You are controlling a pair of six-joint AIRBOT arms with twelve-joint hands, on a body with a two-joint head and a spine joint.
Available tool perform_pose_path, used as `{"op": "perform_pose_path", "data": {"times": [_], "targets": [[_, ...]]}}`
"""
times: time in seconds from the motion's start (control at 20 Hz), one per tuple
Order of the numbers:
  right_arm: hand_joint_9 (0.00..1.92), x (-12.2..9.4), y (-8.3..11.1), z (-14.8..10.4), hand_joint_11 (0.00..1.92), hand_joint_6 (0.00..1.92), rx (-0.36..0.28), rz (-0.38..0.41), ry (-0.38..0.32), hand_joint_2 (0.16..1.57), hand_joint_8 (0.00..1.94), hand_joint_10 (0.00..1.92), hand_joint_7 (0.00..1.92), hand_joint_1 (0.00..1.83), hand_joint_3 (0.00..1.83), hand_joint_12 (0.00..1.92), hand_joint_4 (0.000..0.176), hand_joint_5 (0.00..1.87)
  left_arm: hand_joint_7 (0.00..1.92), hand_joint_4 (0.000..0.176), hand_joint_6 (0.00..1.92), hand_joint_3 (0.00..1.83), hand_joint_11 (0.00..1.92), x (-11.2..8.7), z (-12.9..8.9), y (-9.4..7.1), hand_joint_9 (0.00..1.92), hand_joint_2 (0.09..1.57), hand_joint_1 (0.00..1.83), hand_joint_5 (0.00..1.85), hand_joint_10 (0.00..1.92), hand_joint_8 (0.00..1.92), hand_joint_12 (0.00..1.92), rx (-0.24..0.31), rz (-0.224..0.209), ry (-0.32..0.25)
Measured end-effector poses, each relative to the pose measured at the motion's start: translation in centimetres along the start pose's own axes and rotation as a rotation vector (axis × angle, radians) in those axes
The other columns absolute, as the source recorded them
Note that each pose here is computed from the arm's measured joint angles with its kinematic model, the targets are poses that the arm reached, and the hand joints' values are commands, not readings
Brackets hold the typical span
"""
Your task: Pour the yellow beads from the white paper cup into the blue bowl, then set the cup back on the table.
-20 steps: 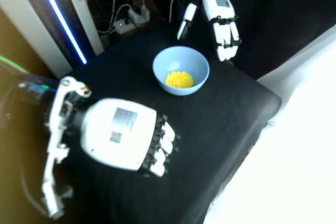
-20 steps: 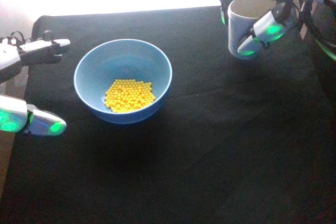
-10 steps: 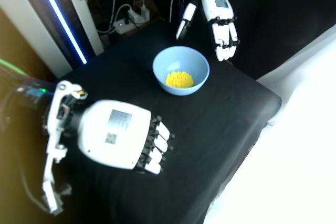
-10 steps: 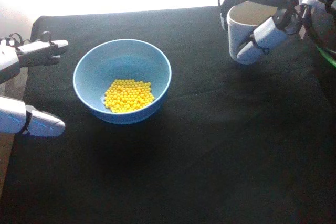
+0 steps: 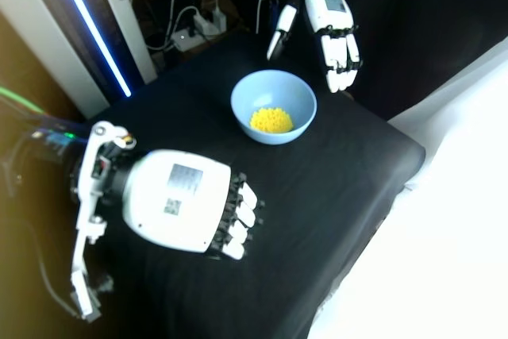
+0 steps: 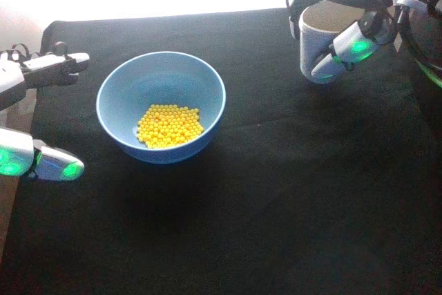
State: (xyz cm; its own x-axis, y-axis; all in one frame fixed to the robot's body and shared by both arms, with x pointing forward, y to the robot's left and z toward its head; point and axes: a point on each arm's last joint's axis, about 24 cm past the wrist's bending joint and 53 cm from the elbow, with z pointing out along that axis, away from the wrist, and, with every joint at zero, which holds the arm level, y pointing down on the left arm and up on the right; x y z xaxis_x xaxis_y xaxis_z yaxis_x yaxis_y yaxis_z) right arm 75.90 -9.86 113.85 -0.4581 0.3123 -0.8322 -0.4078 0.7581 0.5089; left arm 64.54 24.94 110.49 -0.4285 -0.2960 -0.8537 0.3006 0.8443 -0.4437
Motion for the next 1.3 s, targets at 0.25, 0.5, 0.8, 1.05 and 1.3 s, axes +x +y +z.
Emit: {"op": "perform_pose_path", "data": {"times": [0.25,0.5,0.8,1.05,1.3], "targets": [[0.72,0.0,0.0,0.0,0.34,0.00,0.001,-0.008,0.001,0.81,0.00,0.00,0.65,0.92,0.00,1.27,0.000,0.29,0.30,0.000,0.00,0.00,0.00,0.0,0.0,0.0,0.29,0.86,0.63,0.07,0.00,0.00,0.65,0.000,0.000,0.000],[0.04,0.3,0.3,-0.1,0.00,0.00,-0.007,-0.025,0.008,0.64,0.00,0.00,0.04,0.53,0.00,0.17,0.168,0.00,0.31,0.000,0.00,0.00,0.00,0.0,0.0,0.0,0.31,0.85,0.61,0.06,0.00,0.00,0.69,-0.001,0.000,0.001],[0.00,1.2,1.4,-0.1,0.00,0.00,-0.031,-0.048,0.027,0.56,0.00,0.00,0.00,0.62,0.00,0.35,0.176,0.00,0.28,0.000,0.00,0.00,0.00,0.1,0.0,0.1,0.26,0.86,0.59,0.04,0.00,0.00,0.60,-0.006,-0.001,0.006],[0.00,1.0,1.3,-0.7,0.00,0.00,-0.029,-0.052,0.028,0.58,0.00,0.00,0.00,0.66,0.00,0.02,0.176,0.00,0.28,0.000,0.00,0.00,0.00,0.1,0.0,0.2,0.26,0.85,0.62,0.04,0.00,0.00,0.57,-0.007,-0.003,0.005],[0.00,0.3,1.0,-1.4,0.00,0.00,-0.032,-0.051,0.014,0.58,0.00,0.00,0.00,0.65,0.00,0.00,0.176,0.00,0.28,0.000,0.00,0.00,0.00,0.1,-0.2,0.5,0.24,0.86,0.64,0.03,0.00,0.00,0.53,-0.016,-0.004,0.006]]}}
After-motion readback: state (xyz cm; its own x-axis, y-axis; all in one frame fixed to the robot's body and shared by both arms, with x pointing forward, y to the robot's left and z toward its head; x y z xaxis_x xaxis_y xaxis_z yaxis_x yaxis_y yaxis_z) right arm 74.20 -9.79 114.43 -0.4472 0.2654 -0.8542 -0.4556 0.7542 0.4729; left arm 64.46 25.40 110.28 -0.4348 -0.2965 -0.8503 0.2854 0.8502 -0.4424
